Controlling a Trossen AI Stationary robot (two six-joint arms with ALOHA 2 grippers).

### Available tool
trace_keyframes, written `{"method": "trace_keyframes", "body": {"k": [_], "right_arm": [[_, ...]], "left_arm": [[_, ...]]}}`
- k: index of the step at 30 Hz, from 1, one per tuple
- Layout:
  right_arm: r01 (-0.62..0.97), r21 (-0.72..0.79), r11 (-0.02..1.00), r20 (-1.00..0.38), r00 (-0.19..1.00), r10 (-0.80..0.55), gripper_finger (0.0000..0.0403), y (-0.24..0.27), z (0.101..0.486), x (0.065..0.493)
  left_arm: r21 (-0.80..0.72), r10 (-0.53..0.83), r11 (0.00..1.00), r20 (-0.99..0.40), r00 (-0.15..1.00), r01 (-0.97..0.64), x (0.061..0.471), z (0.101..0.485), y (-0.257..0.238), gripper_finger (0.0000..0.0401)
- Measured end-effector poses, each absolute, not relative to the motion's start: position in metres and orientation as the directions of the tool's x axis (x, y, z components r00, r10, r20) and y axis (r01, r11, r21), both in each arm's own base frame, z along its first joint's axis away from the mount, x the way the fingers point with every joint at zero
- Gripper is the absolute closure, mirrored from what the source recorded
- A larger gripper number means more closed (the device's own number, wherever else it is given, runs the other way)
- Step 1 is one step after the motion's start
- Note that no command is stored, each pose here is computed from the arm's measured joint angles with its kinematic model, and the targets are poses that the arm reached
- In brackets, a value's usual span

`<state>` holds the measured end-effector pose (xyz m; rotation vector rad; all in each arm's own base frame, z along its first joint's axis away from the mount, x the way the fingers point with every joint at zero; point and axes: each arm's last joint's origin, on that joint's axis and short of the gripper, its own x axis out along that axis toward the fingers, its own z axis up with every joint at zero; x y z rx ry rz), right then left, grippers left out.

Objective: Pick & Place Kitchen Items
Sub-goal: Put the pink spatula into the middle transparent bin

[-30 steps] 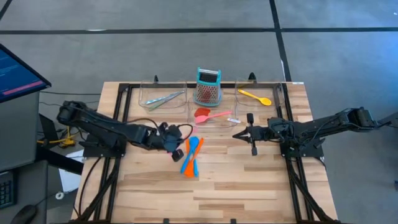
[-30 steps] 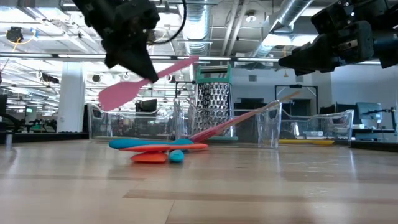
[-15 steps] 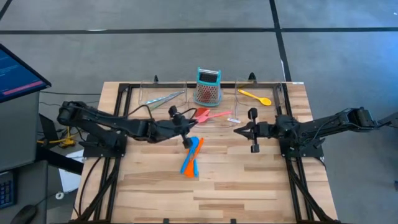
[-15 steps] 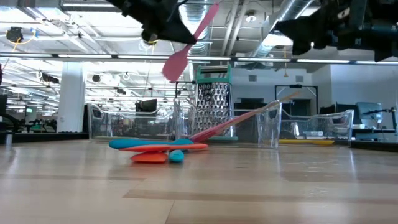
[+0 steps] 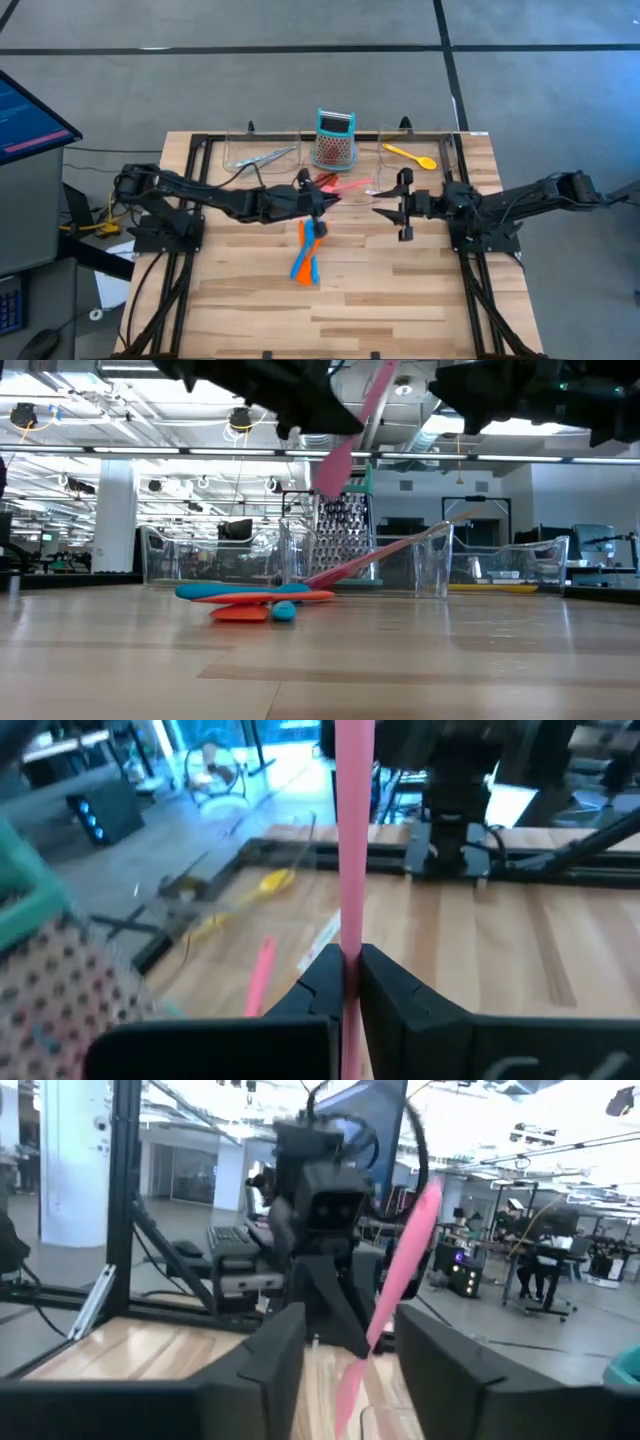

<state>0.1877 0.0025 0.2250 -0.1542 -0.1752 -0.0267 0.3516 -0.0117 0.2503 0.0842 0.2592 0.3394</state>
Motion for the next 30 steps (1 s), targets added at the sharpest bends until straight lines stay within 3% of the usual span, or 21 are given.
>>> {"method": "trace_keyframes", "body": {"k": [8, 17, 23, 30], "right_arm": [[0.065, -0.151, 0.986, 0.115, 0.992, -0.048, 0.0197, -0.005, 0.223, 0.210], [0.066, -0.160, 0.985, 0.096, 0.994, -0.051, 0.0205, -0.006, 0.228, 0.231], [0.065, -0.163, 0.985, 0.090, 0.995, -0.050, 0.0245, -0.006, 0.230, 0.239], [0.063, -0.163, 0.985, 0.091, 0.995, -0.049, 0.0358, -0.006, 0.230, 0.240]], "left_arm": [[0.149, 0.273, 0.958, -0.206, 0.940, -0.246, 0.377, 0.260, -0.014, 0.0400], [0.142, 0.255, 0.964, -0.227, 0.940, -0.227, 0.382, 0.252, -0.011, 0.0400], [0.142, 0.255, 0.964, -0.225, 0.941, -0.227, 0.382, 0.253, -0.011, 0.0399], [0.143, 0.254, 0.964, -0.231, 0.939, -0.225, 0.382, 0.252, -0.011, 0.0399]]}}
